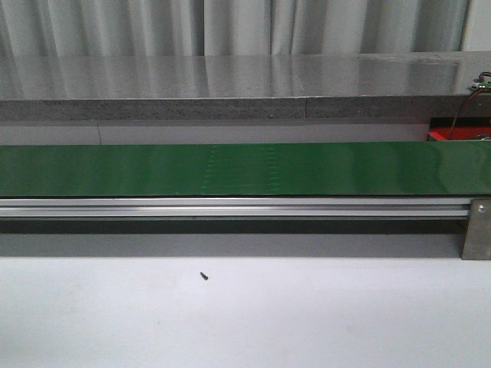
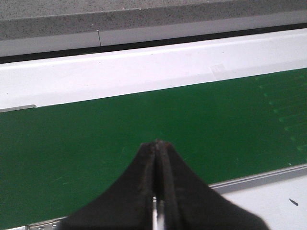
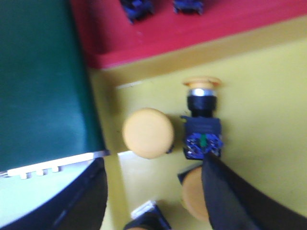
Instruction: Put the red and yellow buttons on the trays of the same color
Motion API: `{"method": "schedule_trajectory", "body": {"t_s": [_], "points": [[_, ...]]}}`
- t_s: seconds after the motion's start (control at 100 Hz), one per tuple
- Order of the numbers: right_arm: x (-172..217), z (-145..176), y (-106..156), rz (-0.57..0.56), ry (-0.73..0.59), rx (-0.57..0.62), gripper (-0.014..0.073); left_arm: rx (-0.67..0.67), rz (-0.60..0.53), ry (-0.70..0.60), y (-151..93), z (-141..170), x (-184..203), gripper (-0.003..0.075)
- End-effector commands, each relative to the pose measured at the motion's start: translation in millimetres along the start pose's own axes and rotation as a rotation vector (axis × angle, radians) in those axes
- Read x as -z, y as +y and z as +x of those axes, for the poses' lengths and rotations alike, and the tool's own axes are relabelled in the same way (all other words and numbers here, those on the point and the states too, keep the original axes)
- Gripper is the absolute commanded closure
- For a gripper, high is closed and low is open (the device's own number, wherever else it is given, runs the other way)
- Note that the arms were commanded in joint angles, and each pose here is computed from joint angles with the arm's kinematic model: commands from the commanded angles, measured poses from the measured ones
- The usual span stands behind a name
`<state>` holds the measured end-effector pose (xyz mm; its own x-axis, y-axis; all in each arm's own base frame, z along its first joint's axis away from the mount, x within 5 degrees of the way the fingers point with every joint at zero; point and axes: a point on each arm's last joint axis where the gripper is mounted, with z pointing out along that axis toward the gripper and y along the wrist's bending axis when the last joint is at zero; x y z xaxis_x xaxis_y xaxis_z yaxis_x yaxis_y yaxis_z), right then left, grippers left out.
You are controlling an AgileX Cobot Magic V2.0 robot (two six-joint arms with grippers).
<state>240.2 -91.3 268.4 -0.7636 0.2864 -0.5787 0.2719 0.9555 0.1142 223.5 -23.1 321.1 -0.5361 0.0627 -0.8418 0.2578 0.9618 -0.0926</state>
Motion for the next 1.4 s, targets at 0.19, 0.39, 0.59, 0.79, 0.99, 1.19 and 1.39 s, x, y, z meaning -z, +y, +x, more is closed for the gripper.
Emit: {"method": "schedule_trajectory", "body": {"t_s": [0.19, 0.39, 0.59, 0.79, 0.99, 1.19, 1.39], "points": [[61.3, -11.6, 57.8, -0.106, -0.274, 0.208, 0.0149, 0.012, -0.013, -0.091, -1.8, -14.2, 9.2, 0.0740], [94.3, -0.3, 80.1, -0.177, -0.367, 0.306, 0.0153, 0.012, -0.013, -0.091, -1.8, -14.2, 9.2, 0.0740], [110.5, 15.9, 88.3, -0.220, -0.420, 0.373, 0.0206, 0.012, -0.013, -0.091, -1.8, -14.2, 9.2, 0.0740], [117.7, 28.9, 85.7, -0.227, -0.433, 0.380, 0.0430, 0.012, -0.013, -0.091, -1.8, -14.2, 9.2, 0.0740], [119.5, 29.9, 85.4, -0.227, -0.436, 0.381, 0.0666, 0.012, -0.013, -0.091, -1.8, -14.2, 9.2, 0.0740], [118.6, 28.6, 85.5, -0.225, -0.441, 0.379, 0.0665, 0.012, -0.013, -0.091, -1.8, -14.2, 9.2, 0.0740], [118.5, 28.7, 85.6, -0.225, -0.440, 0.380, 0.0665, 0.012, -0.013, -0.091, -1.8, -14.2, 9.2, 0.0740]]}}
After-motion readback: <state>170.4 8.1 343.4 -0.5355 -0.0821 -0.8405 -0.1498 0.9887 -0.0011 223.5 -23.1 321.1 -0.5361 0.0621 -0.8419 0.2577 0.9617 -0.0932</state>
